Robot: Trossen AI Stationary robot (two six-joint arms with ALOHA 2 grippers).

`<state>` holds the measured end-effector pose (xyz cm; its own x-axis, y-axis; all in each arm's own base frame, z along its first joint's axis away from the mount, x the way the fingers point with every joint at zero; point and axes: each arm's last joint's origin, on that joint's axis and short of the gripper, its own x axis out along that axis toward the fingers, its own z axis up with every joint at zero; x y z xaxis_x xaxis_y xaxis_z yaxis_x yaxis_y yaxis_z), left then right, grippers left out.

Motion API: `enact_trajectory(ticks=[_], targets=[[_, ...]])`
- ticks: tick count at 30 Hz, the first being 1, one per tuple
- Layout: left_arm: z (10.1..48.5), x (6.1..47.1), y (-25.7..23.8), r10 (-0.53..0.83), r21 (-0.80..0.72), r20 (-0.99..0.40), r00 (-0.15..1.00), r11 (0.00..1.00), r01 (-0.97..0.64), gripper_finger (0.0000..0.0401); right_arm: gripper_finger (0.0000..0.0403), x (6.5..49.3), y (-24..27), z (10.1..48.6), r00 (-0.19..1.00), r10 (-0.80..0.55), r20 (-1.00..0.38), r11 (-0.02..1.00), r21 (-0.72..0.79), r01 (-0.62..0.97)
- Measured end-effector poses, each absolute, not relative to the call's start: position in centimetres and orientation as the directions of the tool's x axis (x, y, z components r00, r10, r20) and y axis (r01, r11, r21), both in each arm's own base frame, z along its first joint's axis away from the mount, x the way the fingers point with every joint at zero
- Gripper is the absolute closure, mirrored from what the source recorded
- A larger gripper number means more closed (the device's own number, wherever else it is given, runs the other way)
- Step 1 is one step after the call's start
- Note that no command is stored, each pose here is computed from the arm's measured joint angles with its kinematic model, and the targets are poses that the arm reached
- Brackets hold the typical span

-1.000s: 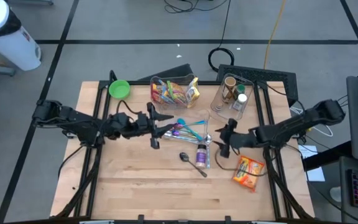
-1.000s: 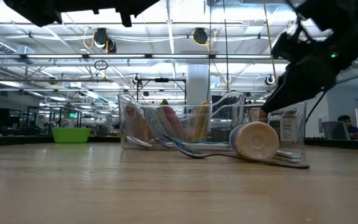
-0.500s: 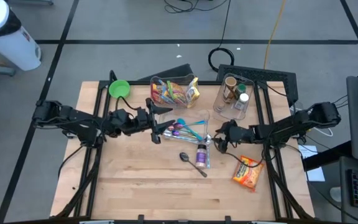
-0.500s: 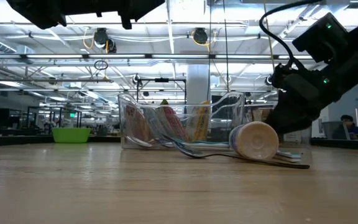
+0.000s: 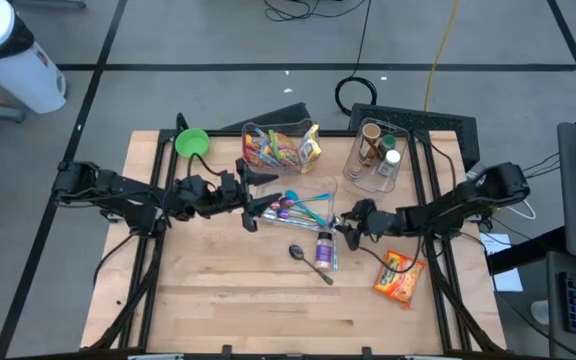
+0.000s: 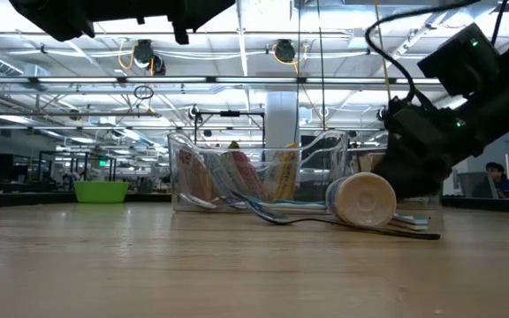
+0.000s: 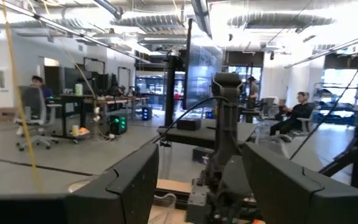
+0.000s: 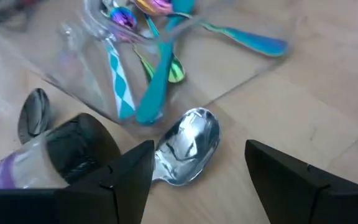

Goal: Pick & Place Food Item
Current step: Put the blue white spoon into the bottom transparent bin

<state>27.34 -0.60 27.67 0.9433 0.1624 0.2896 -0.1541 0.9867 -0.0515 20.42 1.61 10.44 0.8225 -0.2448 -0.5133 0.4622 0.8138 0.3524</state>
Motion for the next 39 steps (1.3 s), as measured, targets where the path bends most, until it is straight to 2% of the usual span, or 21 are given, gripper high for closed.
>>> enact_trajectory(ticks=[8, 14, 19, 25, 28, 35, 39], targets=[[27.6, 27.4, -1.4, 0.003, -0.029, 0.288, 0.958, 1.000, 0.005, 0.0160, 0.0156, 20.9, 1.7, 9.1, 0.800, -0.285, -0.528, 0.768, 0.374, 0.520], [27.2, 27.5, -2.2, -0.039, -0.047, 0.242, 0.969, 0.998, 0.052, 0.0160, 0.0166, 22.8, 1.9, 9.1, 0.793, -0.303, -0.529, 0.769, 0.356, 0.531], [26.8, 27.5, -2.8, -0.061, -0.066, 0.205, 0.977, 0.995, 0.077, 0.0160, 0.0219, 24.1, 2.0, 8.4, 0.761, -0.328, -0.560, 0.754, 0.330, 0.568], [26.3, 27.4, -3.8, -0.099, -0.068, 0.153, 0.983, 0.992, 0.111, 0.0160, 0.0329, 23.9, 2.4, 8.2, 0.740, -0.328, -0.587, 0.741, 0.325, 0.587], [26.0, 27.4, -4.4, -0.120, -0.071, 0.117, 0.986, 0.989, 0.129, 0.0160, 0.0384, 23.6, 3.1, 8.5, 0.750, -0.254, -0.610, 0.759, 0.355, 0.546], [25.1, 27.2, -5.8, -0.172, -0.095, 0.032, 0.984, 0.980, 0.175, 0.0160, 0.0395, 21.6, 4.5, 10.3, 0.702, -0.225, -0.676, 0.795, 0.289, 0.534], [24.5, 27.0, -6.7, -0.202, -0.135, -0.039, 0.979, 0.971, 0.195, 0.0160, 0.0397, 20.4, 5.1, 12.0, 0.710, -0.258, -0.655, 0.814, 0.249, 0.525]])
